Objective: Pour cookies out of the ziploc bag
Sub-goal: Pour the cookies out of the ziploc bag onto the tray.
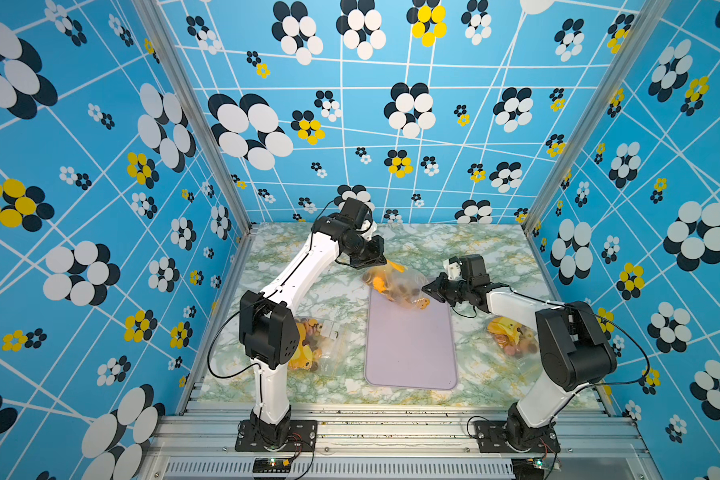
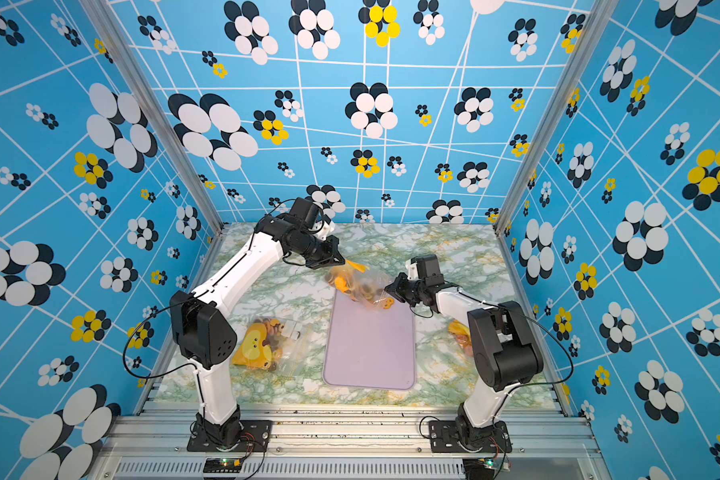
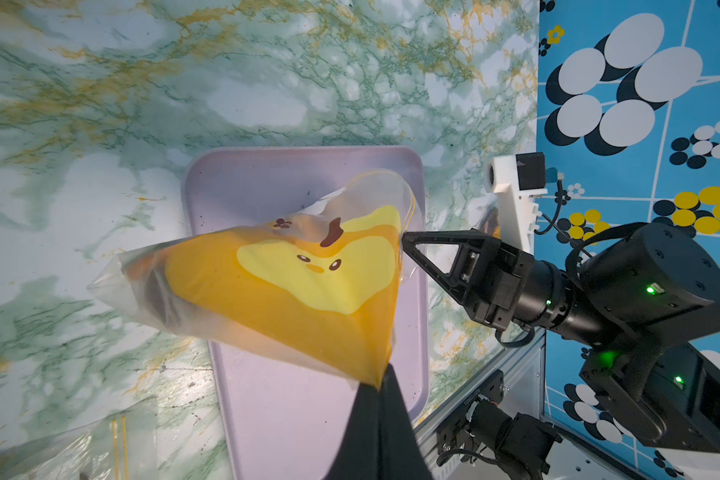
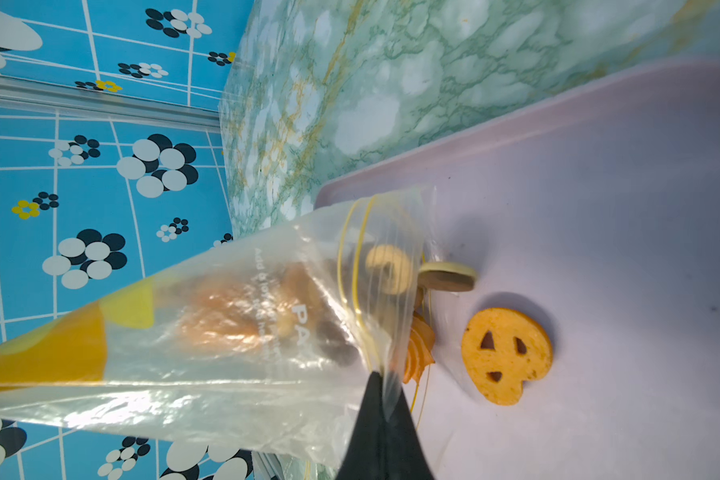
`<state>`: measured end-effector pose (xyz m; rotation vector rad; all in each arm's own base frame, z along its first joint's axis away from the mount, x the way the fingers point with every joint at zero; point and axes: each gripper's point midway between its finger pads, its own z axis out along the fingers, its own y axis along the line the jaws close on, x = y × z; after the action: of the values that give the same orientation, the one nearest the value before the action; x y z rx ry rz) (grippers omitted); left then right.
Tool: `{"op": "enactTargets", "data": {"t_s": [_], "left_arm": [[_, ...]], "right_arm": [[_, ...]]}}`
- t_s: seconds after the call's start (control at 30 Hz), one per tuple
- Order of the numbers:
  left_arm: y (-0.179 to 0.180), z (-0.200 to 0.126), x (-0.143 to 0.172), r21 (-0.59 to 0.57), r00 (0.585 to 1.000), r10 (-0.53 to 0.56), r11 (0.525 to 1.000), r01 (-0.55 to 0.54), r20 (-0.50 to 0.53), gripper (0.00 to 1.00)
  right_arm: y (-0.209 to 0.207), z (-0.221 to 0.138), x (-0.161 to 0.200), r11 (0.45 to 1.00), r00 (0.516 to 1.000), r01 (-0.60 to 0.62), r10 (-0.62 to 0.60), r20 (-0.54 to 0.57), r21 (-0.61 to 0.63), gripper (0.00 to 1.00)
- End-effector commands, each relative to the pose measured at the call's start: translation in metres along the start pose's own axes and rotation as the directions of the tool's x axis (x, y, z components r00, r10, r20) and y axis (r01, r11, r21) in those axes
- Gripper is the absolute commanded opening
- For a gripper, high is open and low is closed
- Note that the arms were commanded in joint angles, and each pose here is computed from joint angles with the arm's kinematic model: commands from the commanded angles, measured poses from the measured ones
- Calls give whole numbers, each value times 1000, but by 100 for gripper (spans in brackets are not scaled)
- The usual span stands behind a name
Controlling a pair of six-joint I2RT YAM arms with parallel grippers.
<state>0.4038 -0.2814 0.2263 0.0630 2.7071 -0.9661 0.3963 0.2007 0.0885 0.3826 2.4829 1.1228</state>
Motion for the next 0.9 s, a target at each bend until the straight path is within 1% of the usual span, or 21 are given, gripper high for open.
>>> {"op": "enactTargets", "data": {"t_s": [0.0, 0.23, 0.53, 0.87], "left_arm": [[-9, -5, -1, 24, 999, 33, 999, -32, -13, 0], [-11, -1, 3, 22, 999, 39, 999, -38, -37, 0], [-23, -17, -1, 20, 996, 79, 997, -79, -39, 0], [-44, 6, 15, 37, 988, 119, 993, -116, -98, 0]], "right_arm": [[-14, 11, 12, 999, 999, -31, 32, -38, 27, 0], [-18, 21, 17, 999, 998, -42, 43, -52, 31, 0], [-15, 32, 22, 999, 997, -40, 42, -72, 28, 0], [-22, 24, 22, 997, 997, -21, 26, -68, 69, 0]]}}
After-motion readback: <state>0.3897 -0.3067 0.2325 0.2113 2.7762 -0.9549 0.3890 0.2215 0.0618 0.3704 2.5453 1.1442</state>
